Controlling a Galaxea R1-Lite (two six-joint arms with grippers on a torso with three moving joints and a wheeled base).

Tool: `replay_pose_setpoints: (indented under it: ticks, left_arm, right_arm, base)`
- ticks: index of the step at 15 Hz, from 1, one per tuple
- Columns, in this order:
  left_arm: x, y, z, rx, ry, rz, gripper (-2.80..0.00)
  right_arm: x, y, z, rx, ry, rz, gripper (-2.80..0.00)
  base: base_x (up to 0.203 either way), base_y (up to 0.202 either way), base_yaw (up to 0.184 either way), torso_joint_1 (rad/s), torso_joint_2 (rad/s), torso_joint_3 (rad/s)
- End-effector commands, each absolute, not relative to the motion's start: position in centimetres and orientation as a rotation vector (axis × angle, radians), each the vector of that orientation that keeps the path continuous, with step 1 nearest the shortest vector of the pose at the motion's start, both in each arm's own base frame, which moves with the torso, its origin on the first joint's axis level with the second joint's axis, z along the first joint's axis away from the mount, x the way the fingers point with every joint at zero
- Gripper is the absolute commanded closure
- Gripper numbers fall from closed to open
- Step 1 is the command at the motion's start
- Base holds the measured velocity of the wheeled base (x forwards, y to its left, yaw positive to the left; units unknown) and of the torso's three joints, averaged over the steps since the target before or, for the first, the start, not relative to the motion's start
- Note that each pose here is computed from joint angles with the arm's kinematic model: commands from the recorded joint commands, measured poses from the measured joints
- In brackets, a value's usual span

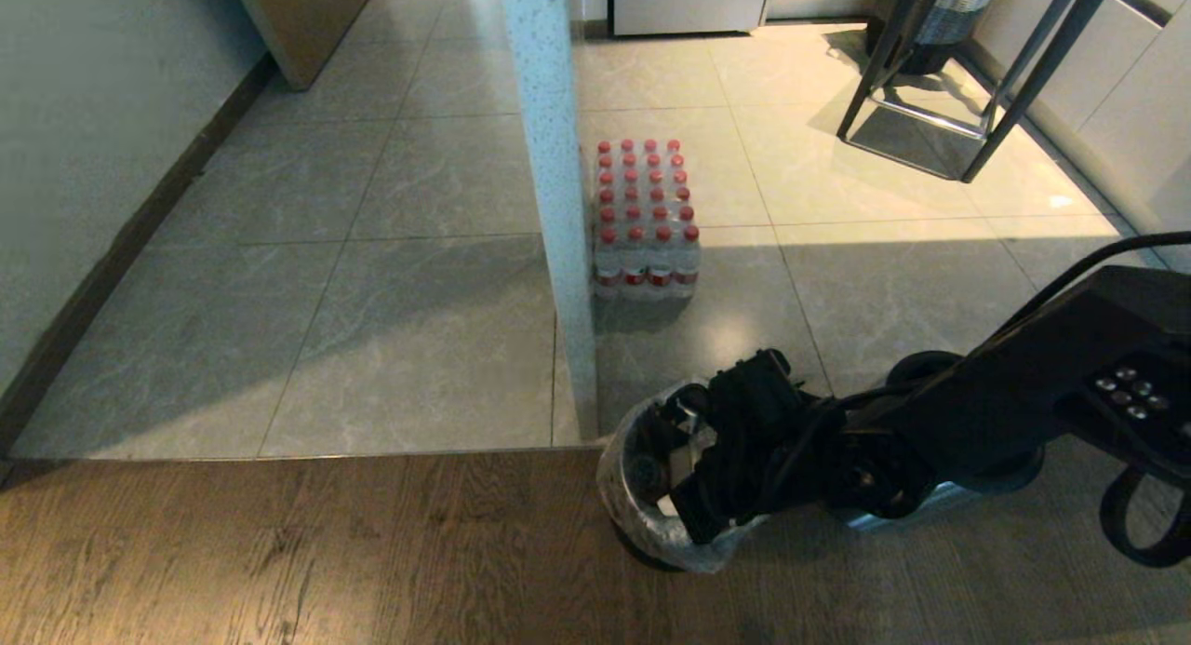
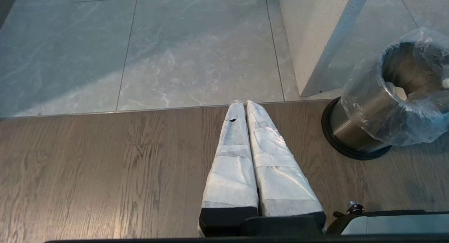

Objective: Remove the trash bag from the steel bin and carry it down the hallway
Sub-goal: Pick up the trash bag

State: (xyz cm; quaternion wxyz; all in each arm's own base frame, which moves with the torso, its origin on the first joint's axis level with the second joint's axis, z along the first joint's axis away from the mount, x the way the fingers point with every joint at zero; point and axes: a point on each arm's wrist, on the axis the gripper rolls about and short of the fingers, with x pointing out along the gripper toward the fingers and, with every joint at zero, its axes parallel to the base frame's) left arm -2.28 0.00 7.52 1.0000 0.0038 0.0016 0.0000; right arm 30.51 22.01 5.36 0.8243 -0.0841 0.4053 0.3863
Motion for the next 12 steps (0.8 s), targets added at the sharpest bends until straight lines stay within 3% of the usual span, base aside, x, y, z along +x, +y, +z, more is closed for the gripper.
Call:
replay_pose_setpoints:
  ticks: [1,8,9,12]
  left_arm:
    - [-2.3,0.0,7.5,0.008,0.003,0.000,0.00]
    - [-2.3,0.0,7.5,0.008,0.003,0.000,0.00]
    - [-2.3,0.0,7.5,0.008,0.003,0.000,0.00]
    - [-2.3,0.0,7.5,0.008,0.003,0.000,0.00]
  right_arm:
    - [30.8,22.3,3.5,-0.186,0.908,0.819,0.00]
    - [32.4,23.6,2.4,-0.180,0.889,0.833,0.00]
    - [32.6,23.8,2.2,-0.179,0.887,0.834,-2.80]
    - [32.9,24.3,1.5,-0.182,0.865,0.843,-2.80]
  base:
    - [0.000,0.000,0.000,0.000,0.00,0.000]
    - [0.000,0.000,0.000,0.000,0.00,0.000]
    - [0.000,0.000,0.000,0.000,0.00,0.000]
    - [0.000,0.000,0.000,0.000,0.00,0.000]
